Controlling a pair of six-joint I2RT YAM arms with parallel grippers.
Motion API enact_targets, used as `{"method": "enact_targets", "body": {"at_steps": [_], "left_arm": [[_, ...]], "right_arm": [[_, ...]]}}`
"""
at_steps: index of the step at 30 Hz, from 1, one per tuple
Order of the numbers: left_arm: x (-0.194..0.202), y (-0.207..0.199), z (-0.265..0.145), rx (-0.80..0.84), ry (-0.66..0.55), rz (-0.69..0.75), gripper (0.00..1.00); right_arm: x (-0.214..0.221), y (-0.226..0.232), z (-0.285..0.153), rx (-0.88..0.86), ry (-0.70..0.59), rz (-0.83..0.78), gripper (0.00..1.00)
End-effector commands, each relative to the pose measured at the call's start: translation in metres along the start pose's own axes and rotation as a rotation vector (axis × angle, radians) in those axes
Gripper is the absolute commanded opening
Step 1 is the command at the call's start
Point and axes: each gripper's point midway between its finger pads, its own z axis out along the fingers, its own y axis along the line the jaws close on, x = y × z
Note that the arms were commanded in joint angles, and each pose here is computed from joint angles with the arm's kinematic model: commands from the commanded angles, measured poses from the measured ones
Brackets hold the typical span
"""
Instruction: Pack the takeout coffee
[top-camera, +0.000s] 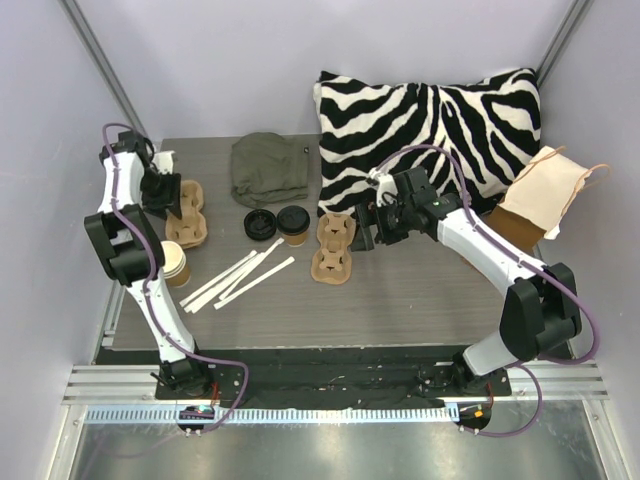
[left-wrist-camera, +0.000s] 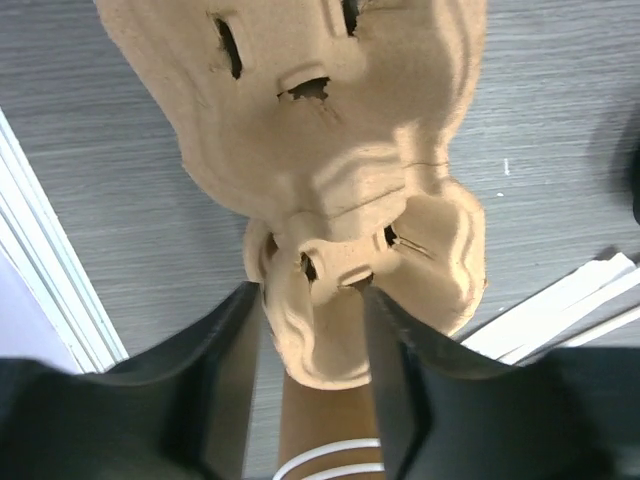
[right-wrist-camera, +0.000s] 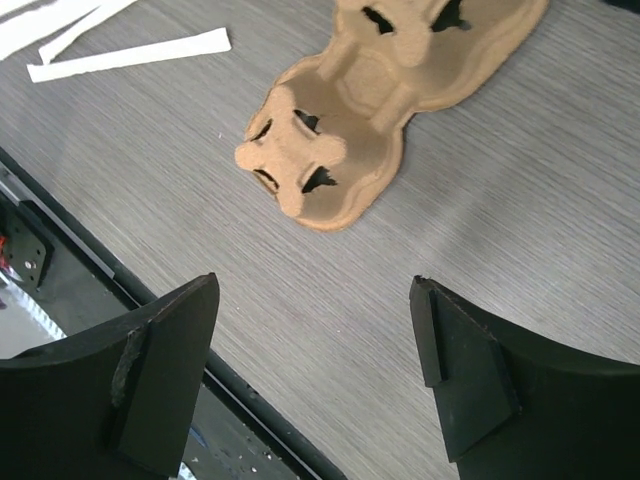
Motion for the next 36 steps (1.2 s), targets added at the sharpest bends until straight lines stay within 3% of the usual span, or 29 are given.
{"method": "enact_targets", "body": {"at_steps": [1, 3, 7, 8, 11, 15, 22, 30, 36], "left_arm": [[-0.016, -0.013, -0.042, 0.008, -0.118, 0.016, 0.52], [-0.02, -0.018, -0.052, 0.021, -0.149, 0.01, 0.54], [-0.029, -0.036, -0.076, 0.086, -0.23, 0.009, 0.56], [-0.032, -0.041, -0.086, 0.099, -0.261, 0.016, 0.7], [-0.036, -0.066, -0.106, 0.195, -0.319, 0.054, 0.72], [-0.041, -0.093, -0.148, 0.22, -0.446, 0.129, 0.75], [-0.035, -0.138, -0.192, 0.303, -0.553, 0.199, 0.77], [-0.02, -0.164, -0.207, 0.379, -0.575, 0.237, 0.78], [-0.016, -0.178, -0.211, 0.409, -0.597, 0.252, 0.78]], "right_arm": [[-0.012, 0.009, 0.01, 0.047, -0.043, -0.059, 0.82], [-0.006, 0.02, 0.018, 0.026, -0.03, -0.028, 0.73], [-0.002, 0.025, 0.034, 0.002, -0.032, 0.049, 0.69], [0.0, 0.026, 0.037, -0.004, -0.021, 0.068, 0.69], [0.002, 0.031, 0.049, -0.047, -0.007, 0.143, 0.64], [0.003, 0.037, 0.059, -0.096, -0.023, 0.221, 0.51], [0.008, 0.036, 0.074, -0.113, -0.011, 0.289, 0.46], [0.021, 0.012, 0.07, -0.031, -0.024, 0.31, 0.45], [0.023, -0.018, 0.065, 0.087, -0.064, 0.279, 0.36]]}}
